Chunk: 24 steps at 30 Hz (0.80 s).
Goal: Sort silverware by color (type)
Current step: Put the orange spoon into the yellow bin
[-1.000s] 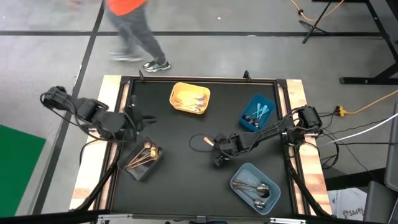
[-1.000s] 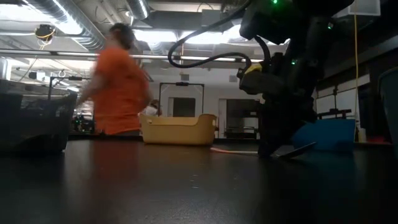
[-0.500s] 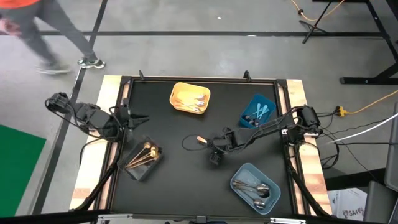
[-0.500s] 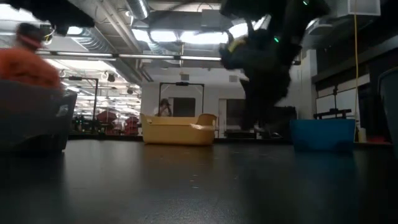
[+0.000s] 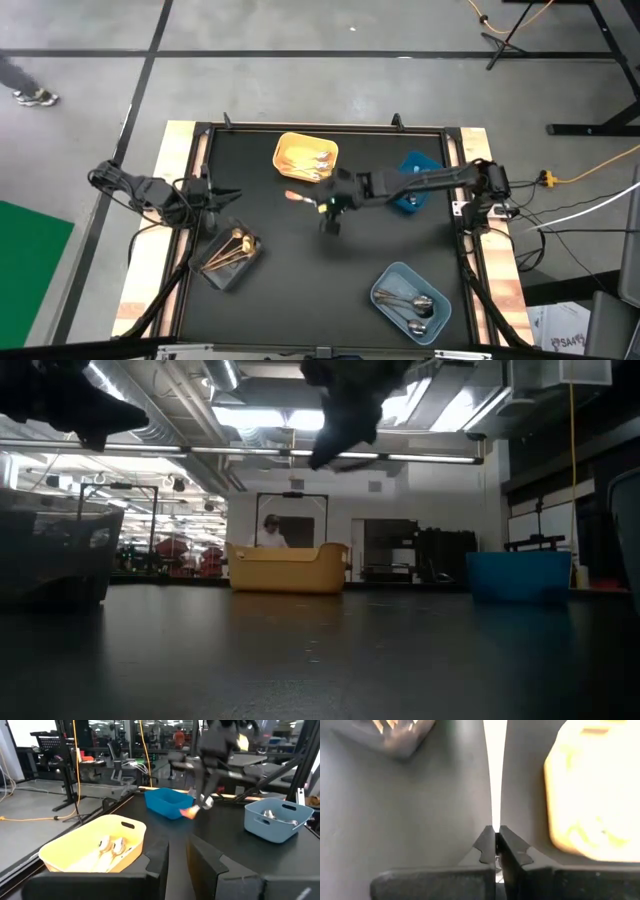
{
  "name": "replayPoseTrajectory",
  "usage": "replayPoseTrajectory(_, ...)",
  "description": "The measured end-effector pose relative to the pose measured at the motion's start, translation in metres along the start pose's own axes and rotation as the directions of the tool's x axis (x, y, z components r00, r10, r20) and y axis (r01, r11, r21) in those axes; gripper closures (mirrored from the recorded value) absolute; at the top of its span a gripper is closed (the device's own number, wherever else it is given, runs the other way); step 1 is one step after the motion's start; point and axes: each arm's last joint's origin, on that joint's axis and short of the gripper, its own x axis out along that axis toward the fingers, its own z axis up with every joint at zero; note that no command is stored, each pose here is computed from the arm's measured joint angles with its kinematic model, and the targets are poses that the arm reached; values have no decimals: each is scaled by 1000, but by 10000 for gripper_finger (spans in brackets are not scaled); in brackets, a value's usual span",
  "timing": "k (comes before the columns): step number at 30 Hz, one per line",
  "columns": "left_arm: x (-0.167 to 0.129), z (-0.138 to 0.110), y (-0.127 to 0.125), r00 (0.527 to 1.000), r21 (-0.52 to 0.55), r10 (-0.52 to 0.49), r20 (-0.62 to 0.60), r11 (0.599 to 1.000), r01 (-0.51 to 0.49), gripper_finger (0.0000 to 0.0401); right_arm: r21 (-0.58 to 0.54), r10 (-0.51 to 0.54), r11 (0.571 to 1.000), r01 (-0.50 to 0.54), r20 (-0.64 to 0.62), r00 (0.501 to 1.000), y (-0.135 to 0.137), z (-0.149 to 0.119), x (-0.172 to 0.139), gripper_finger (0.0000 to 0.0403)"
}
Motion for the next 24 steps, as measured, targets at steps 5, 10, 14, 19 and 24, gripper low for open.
replayPoseTrajectory(5,3,-13,-1,1000,10,-1,-9,1000,1,341,-22,-13,1000,14,64,998,-33,22,-10,402)
replayPoseTrajectory(10,9,-27,-5,1000,38,-4,12,999,4,341,-4,-40,999,40,82,996,-67,30,-11,402)
replayPoseTrajectory(14,13,-37,-9,997,63,-64,49,996,60,341,18,-14,1000,13,71,997,-91,29,-9,402)
replayPoseTrajectory(19,18,-46,-12,987,87,-106,118,992,96,341,4,-25,1000,24,86,996,-113,29,-9,402)
replayPoseTrajectory(24,20,-43,-8,986,101,-71,149,993,56,341,-20,-55,998,58,114,992,-131,31,-6,402)
